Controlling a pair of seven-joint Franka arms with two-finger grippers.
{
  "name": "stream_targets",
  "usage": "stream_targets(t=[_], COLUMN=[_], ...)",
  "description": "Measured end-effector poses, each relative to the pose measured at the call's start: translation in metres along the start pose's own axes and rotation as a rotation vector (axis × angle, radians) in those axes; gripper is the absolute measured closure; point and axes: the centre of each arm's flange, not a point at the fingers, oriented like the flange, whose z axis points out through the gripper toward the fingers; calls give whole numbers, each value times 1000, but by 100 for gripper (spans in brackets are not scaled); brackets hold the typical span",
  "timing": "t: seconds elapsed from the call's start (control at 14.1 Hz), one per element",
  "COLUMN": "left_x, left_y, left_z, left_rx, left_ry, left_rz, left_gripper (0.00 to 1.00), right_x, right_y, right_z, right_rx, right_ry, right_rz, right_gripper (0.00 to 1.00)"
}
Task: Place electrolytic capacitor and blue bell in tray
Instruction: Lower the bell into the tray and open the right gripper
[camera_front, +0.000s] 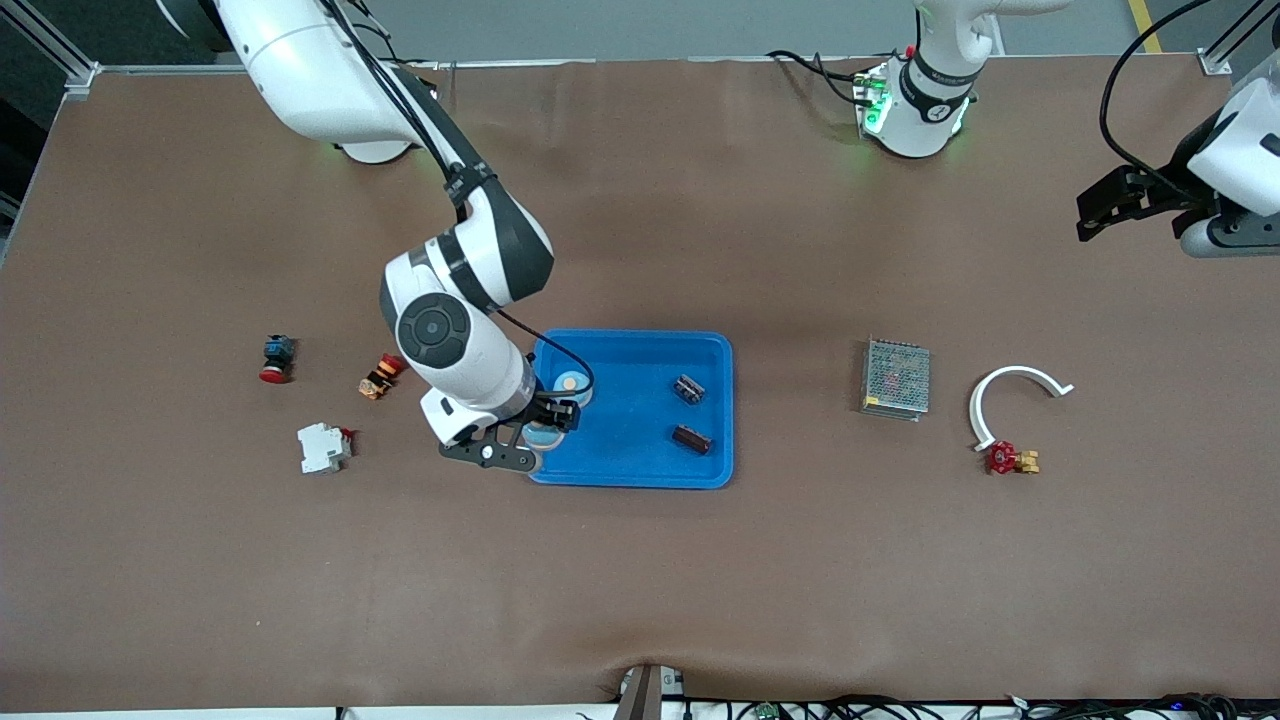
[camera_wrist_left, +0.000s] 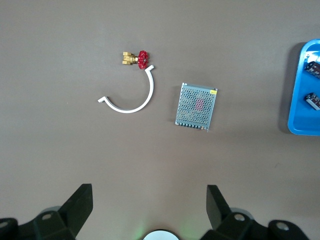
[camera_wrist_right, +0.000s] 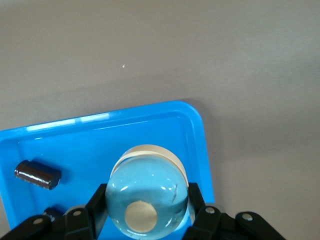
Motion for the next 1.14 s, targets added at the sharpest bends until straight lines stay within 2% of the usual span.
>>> stream_targets(t=[0.57, 1.14], left_x=[1, 1], left_y=[-3, -3], left_z=[-2, -2], left_rx=[-1, -1], left_ry=[4, 4], left_rz=[-5, -5], left_gripper=[0, 0], right_x=[-19, -39], right_y=[-26, -43], right_z=[75, 108], right_rx=[9, -9], right_ry=[14, 0], right_rz=[-14, -52], right_gripper=[33, 33])
